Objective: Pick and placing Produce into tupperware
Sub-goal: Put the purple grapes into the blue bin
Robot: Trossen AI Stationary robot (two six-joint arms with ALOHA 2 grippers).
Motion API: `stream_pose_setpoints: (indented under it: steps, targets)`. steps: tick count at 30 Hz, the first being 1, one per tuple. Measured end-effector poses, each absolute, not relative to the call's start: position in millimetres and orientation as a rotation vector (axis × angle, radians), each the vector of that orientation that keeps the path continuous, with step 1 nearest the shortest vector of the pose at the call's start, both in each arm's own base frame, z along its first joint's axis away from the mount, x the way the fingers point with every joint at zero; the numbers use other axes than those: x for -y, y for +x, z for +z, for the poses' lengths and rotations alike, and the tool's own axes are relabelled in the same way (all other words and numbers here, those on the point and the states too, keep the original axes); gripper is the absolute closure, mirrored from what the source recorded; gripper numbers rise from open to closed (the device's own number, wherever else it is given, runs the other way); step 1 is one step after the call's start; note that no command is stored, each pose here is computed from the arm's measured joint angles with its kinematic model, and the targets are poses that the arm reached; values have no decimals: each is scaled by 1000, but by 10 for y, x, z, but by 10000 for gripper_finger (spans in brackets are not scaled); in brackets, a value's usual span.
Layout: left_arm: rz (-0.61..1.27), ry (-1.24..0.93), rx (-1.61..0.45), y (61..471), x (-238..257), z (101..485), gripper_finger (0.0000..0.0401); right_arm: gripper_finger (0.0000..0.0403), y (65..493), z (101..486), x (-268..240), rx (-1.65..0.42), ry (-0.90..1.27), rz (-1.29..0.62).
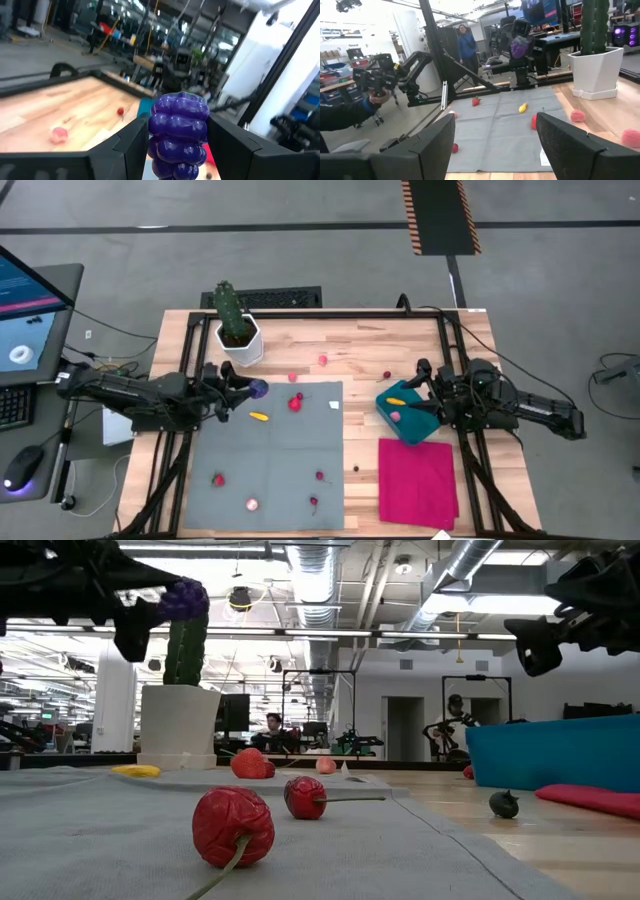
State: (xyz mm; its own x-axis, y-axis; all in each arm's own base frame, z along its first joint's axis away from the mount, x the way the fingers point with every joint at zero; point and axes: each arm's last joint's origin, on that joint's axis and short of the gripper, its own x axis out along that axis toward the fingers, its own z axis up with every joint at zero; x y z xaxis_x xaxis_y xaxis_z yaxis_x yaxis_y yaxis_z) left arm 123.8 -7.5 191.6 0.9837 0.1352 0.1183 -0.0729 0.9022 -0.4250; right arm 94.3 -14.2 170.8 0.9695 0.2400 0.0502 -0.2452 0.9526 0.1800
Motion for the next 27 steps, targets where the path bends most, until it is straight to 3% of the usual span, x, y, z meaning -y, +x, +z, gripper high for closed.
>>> stream_pose_setpoints:
  steps: [14, 24, 27]
  targets:
    - [160, -291, 30, 1818, 122, 2284, 227, 101, 944, 1707, 144, 33, 159, 238]
    - [138, -238, -79, 2621, 107, 2415, 227, 101, 938, 1731, 202, 67, 141, 130]
    - [81, -211, -76, 2902, 112, 2432, 227, 101, 926, 1751, 186, 75, 133, 233]
